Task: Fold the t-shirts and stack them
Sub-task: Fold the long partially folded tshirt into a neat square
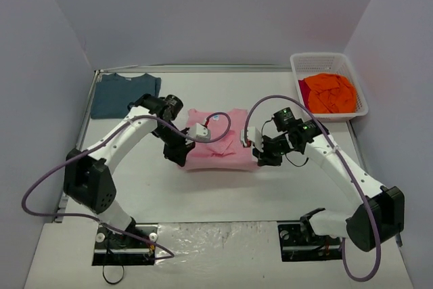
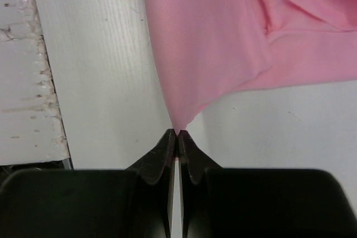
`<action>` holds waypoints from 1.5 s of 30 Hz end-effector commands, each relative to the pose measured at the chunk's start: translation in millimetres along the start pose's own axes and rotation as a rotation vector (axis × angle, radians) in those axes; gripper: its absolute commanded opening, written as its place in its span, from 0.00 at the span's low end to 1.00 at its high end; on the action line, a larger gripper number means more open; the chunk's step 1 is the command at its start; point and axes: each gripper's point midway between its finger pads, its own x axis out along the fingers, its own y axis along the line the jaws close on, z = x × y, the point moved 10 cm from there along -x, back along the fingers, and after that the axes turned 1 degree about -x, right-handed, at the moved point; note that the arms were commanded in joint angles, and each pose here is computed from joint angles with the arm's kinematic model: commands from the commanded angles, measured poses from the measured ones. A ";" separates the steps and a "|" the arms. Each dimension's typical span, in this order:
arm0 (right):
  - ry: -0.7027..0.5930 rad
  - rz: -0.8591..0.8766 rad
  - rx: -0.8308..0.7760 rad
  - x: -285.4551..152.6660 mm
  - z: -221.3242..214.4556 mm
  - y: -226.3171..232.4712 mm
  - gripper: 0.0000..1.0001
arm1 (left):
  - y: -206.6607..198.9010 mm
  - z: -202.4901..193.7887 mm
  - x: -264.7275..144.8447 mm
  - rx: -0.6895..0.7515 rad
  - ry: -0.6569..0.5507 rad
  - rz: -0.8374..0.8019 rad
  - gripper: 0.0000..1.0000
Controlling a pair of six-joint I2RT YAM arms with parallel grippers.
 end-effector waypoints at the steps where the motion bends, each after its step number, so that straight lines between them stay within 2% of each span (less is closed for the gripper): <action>1: -0.006 0.052 0.025 -22.6 6.1 16.9 0.00 | -43.2 -5.6 -22.8 0.002 0.015 -0.059 0.02; 7: -0.001 0.037 0.011 -29.0 13.9 8.9 0.00 | -55.7 -2.8 -36.5 0.027 0.024 0.023 0.02; 16: 0.008 -0.043 -0.028 -36.6 32.6 -27.6 0.00 | -27.2 10.1 -42.6 0.026 0.067 0.149 0.02; 25: 0.009 -0.076 -0.041 -38.4 43.5 -69.7 0.00 | -5.7 32.2 -61.3 0.049 0.076 0.194 0.02; 34: 0.003 -0.061 -0.031 -24.4 43.2 -112.8 0.00 | 26.1 35.2 -63.8 0.047 0.096 0.200 0.02; 45: 0.007 -0.062 -0.021 5.8 44.0 -185.6 0.00 | 91.2 28.0 -68.8 -0.008 0.100 0.188 0.02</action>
